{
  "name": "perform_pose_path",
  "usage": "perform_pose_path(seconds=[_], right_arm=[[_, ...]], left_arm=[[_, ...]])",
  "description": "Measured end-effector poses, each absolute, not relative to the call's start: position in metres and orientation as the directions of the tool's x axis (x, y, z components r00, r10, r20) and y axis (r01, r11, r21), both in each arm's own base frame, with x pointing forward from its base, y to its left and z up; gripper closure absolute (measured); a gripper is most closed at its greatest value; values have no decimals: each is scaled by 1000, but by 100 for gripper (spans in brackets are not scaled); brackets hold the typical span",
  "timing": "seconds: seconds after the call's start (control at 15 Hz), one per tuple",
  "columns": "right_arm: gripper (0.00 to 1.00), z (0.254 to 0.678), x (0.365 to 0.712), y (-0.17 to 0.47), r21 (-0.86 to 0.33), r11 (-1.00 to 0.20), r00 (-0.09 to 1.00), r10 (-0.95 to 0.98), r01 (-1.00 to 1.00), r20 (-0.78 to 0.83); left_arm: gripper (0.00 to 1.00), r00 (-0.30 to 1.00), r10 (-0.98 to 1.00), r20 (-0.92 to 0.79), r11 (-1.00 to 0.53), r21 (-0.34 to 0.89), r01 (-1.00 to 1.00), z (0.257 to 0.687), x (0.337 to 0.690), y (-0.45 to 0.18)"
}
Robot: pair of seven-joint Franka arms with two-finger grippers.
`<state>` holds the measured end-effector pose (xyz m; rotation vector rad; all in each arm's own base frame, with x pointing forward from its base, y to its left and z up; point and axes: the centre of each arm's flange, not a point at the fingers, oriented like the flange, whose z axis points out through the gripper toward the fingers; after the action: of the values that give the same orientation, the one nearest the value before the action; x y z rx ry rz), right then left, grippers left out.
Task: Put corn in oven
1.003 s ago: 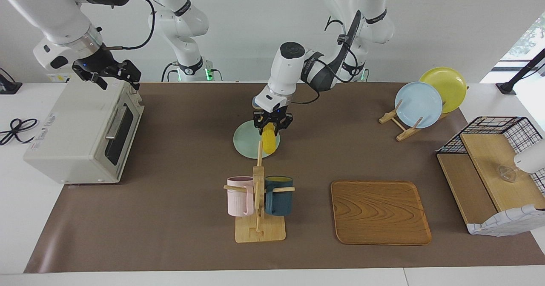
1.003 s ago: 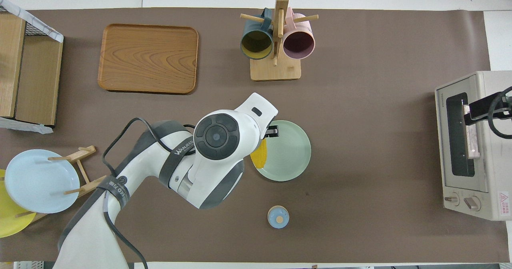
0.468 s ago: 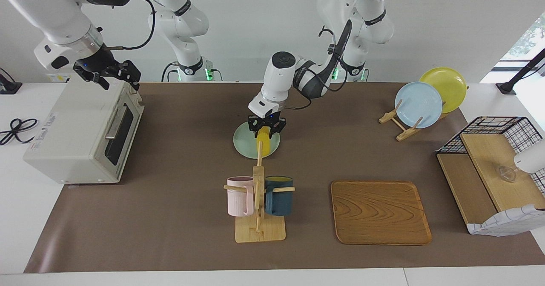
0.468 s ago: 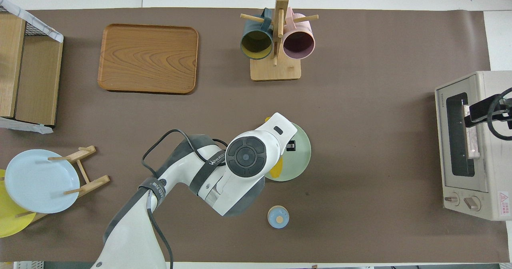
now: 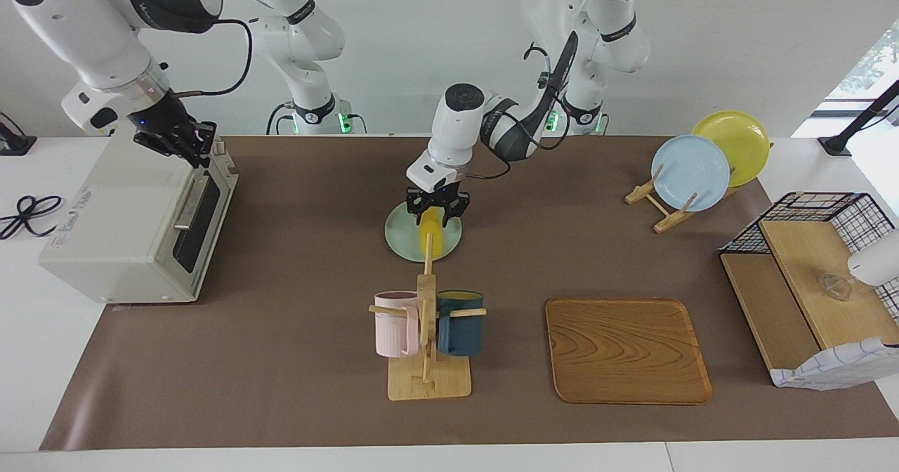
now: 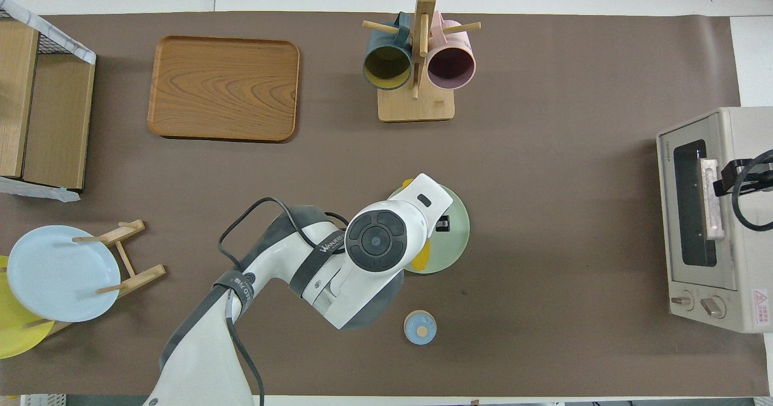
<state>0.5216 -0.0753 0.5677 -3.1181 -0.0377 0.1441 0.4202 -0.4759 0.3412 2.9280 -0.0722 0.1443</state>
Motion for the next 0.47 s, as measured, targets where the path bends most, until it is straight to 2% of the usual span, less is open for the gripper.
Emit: perform_pose_path(seconds=[0.07, 0.2, 0.47], right_arm=[[99, 558, 518, -78, 5, -1000, 996, 28, 28, -79], [99, 536, 508, -82, 53, -998, 998, 37, 40, -54], [99, 506, 492, -95, 111, -994, 998, 3, 9, -55]], left_arm=[[17, 994, -33, 100, -977, 204, -53, 341, 420, -476], [0, 995, -22, 97, -978, 204, -42, 341, 421, -475], [0, 995, 1, 103, -979, 202, -19, 354, 431, -465]])
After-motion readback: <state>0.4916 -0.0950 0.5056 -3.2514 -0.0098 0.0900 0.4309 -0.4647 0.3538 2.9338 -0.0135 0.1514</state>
